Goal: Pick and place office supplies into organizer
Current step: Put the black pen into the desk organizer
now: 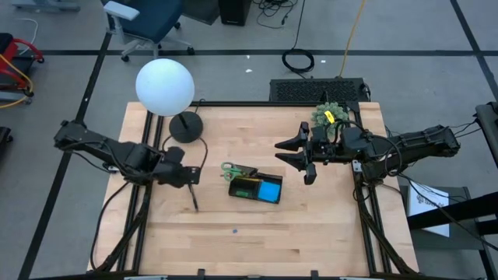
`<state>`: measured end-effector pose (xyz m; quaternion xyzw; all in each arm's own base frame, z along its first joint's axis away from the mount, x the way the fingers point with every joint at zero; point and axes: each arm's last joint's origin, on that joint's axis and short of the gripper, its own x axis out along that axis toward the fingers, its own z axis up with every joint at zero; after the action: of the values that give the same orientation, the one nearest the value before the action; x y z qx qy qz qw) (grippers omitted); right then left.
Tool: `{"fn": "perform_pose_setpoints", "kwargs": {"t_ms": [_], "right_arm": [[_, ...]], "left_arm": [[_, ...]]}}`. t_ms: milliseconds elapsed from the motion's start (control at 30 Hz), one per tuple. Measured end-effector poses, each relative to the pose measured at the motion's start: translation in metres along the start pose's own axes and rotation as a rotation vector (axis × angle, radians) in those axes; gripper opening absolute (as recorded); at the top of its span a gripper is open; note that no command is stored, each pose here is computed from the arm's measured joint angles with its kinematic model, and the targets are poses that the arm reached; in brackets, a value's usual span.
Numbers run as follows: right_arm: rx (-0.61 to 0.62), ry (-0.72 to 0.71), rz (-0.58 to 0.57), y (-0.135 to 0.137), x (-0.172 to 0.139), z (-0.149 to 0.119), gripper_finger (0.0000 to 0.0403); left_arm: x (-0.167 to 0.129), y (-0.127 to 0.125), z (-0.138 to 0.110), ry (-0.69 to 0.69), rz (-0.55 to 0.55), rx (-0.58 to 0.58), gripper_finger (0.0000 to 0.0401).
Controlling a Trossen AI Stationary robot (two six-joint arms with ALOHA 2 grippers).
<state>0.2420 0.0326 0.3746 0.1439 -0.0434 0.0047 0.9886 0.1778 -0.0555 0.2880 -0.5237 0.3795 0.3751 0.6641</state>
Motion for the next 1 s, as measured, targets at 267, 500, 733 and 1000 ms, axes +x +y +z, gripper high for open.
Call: {"fn": "perform_pose_setpoints", "kwargs": {"t_ms": [267, 500, 733, 1000], "right_arm": [[0.000, 0.000, 0.000, 0.000, 0.000, 0.000, 0.0141], [0.000, 0.000, 0.000, 0.000, 0.000, 0.000, 0.0141], [0.000, 0.000, 0.000, 0.000, 0.000, 0.000, 0.0141], [0.000, 0.000, 0.000, 0.000, 0.000, 0.000, 0.0140]], "left_arm": [[0.016, 0.000, -0.010, 0.034, 0.157, -0.256, 0.0129], [0.042, -0.005, -0.019, 0.035, 0.315, -0.287, 0.0129], [0.057, -0.011, -0.024, 0.012, 0.325, -0.251, 0.0129], [0.072, -0.015, -0.030, 0.031, 0.379, -0.312, 0.0129]]}}
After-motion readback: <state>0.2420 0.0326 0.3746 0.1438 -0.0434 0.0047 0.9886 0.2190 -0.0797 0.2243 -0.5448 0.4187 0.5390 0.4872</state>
